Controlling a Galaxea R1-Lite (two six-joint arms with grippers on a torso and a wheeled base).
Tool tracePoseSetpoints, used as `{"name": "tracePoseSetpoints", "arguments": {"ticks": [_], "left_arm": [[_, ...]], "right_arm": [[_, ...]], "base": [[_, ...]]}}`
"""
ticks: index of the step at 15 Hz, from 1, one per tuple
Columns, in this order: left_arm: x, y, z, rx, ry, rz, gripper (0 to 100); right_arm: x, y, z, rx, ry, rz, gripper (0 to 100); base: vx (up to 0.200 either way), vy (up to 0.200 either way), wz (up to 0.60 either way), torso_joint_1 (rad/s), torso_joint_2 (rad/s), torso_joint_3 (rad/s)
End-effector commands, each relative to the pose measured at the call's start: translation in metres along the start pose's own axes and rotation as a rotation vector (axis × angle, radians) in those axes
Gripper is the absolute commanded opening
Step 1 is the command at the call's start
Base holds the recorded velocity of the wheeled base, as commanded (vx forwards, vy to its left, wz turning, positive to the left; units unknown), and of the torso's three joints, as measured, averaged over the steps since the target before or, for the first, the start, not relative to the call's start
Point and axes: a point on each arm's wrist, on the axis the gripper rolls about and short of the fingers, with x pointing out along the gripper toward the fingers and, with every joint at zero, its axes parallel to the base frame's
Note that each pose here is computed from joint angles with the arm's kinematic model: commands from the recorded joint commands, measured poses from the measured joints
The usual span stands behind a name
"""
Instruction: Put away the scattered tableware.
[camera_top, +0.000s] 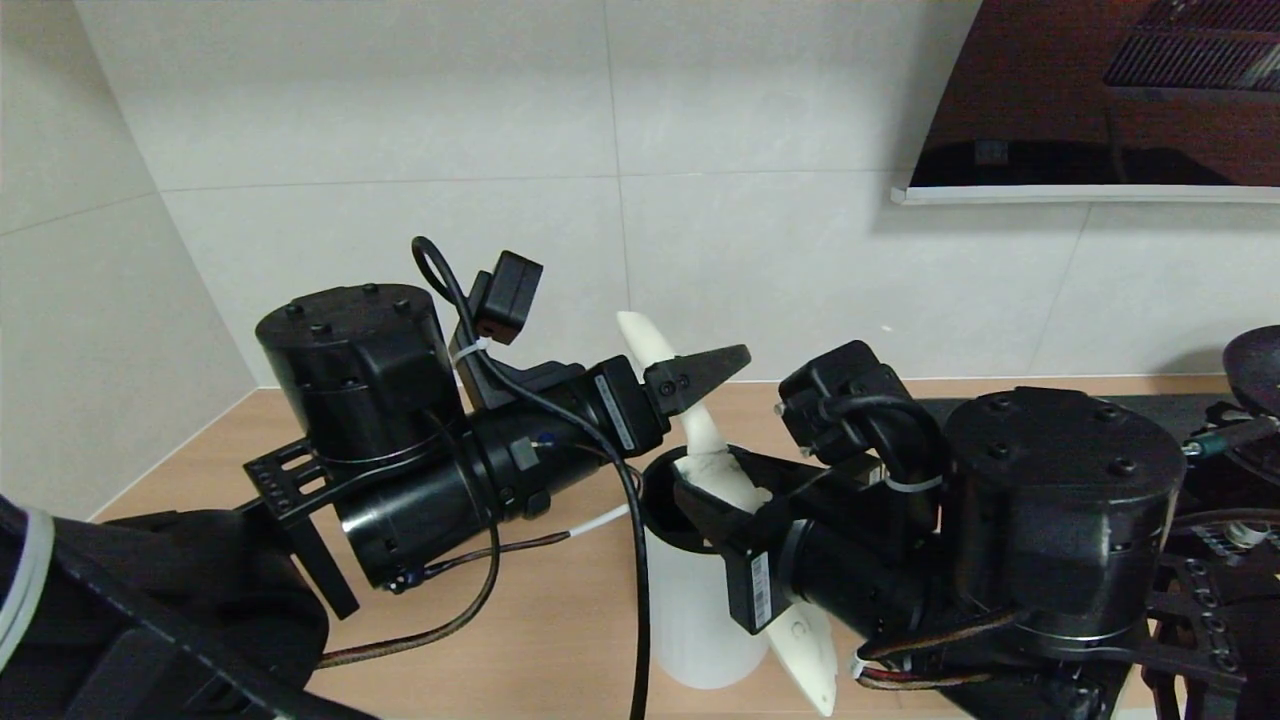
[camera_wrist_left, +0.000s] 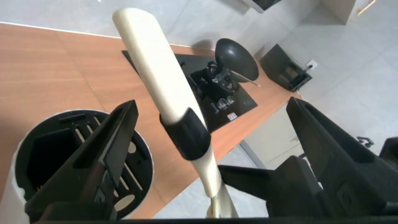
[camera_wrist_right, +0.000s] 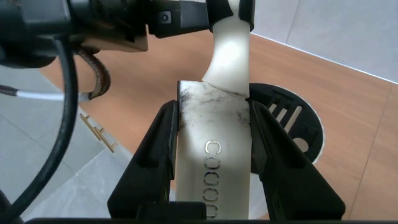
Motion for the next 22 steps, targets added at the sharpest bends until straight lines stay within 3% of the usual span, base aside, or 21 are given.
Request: {"name": "tracePoseSetpoints", "arguments": {"ticks": [1,2,13,14,20,22], "left_arm": [[-0.001,-0.001,0.001,0.002,-0.002,-0.001,100],[0.0,0.0,0.0,0.016,-0.005,0.007,0],[0.002,0.0,0.0,0.02,-0.011,0.01,0],[0.002,-0.001,0.002,0.021,-0.016,0.009,0],[0.001,-0.01,0.018,0.028,-0.072,0.061,0],[-0.001,-0.012,0.026,0.062,-0.101,0.099,0]], "right_arm": [[-0.001,0.0,0.0,-0.001,0.001,0.002,0],[-0.001,0.0,-0.001,-0.001,0.002,0.002,0],[-0.009,-0.004,0.008,0.009,-0.027,0.0,0],[-0.008,-0.004,0.008,0.011,-0.027,-0.002,100],[-0.019,-0.008,0.019,0.03,-0.09,0.001,100],[-0.025,-0.017,0.028,0.04,-0.121,-0.019,100]], "base": [[0.0,0.0,0.0,0.0,0.0,0.0],[0.0,0.0,0.0,0.0,0.0,0.0],[0.0,0.0,0.0,0.0,0.0,0.0],[0.0,0.0,0.0,0.0,0.0,0.0],[0.0,0.0,0.0,0.0,0.0,0.0],[0.0,0.0,0.0,0.0,0.0,0.0]]}}
